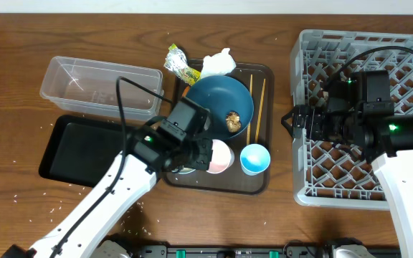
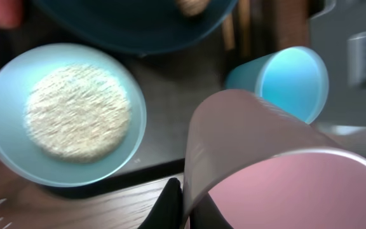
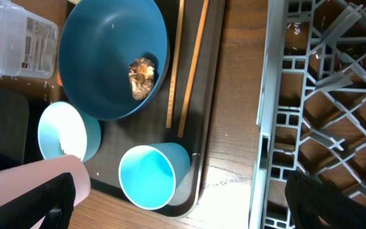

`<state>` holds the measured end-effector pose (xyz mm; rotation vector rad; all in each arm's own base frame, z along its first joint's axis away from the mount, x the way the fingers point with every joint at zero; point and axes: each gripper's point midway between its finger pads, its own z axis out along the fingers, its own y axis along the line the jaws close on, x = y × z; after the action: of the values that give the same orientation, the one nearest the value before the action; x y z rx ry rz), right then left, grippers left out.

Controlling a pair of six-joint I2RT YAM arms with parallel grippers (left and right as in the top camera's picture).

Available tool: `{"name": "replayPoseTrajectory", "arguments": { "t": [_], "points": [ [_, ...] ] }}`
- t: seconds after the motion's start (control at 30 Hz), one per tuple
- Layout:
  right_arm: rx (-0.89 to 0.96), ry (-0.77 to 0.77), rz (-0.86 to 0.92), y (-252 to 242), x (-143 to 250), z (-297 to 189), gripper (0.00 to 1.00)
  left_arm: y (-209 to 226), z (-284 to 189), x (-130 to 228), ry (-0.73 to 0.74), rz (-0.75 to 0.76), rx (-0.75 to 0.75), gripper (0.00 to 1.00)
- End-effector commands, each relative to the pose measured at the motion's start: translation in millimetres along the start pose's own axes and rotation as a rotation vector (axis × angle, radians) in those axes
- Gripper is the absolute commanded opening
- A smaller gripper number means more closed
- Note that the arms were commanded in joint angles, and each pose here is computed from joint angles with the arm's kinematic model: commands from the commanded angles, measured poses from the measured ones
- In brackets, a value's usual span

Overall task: Sort waste into correct bins and load items into the dishwasher rack
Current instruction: 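Lift the pink cup and pass it to the right gripper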

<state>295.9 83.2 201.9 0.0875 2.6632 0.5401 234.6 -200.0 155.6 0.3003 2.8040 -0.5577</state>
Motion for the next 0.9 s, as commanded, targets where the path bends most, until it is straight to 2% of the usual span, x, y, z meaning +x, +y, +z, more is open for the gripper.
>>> {"name": "replayPoseTrajectory", "arguments": {
  "t": [0.0,0.07,0.2,0.33,0.4,0.5,0.67,0.8,0.87],
  "points": [
    [-0.065,-0.02,0.005,11.7,-6.3,-6.7,0.99,-26.8,-42.5,-22.6,-0.11,0.05,0.2,0.06],
    [-0.223,-0.029,-0.07,39.5,-9.6,-10.8,0.99,-30.6,-63.6,-34.3,-0.177,0.042,0.289,0.06],
    [-0.548,-0.076,-0.235,93.8,-15.8,-33.0,0.99,-34.5,-86.9,-40.3,-0.21,0.046,0.434,0.06],
    [-0.864,-0.123,-0.412,136.8,-11.3,-70.0,0.99,-59.0,-116.4,-41.0,-0.212,0.128,0.71,0.06],
    [-0.96,-0.137,-0.46,147.7,-9.4,-83.7,0.99,-69.5,-131.7,-43.7,-0.228,0.176,0.822,0.06],
    [-1.051,-0.157,-0.532,160.4,-6.6,-97.3,0.98,-79.3,-145.5,-47.7,-0.258,0.232,0.901,0.06],
    [-1.125,-0.154,-0.614,177.7,3.1,-105.0,0.94,-83.2,-153.4,-58.2,-0.298,0.242,0.917,0.06],
    [-1.159,-0.148,-0.671,191.1,11.7,-107.1,0.85,-84.8,-157.1,-63.0,-0.322,0.256,0.921,0.06],
    [-1.177,-0.138,-0.695,197.9,17.4,-107.9,0.84,-85.5,-158.6,-64.7,-0.328,0.256,0.924,0.06]
  ]
}}
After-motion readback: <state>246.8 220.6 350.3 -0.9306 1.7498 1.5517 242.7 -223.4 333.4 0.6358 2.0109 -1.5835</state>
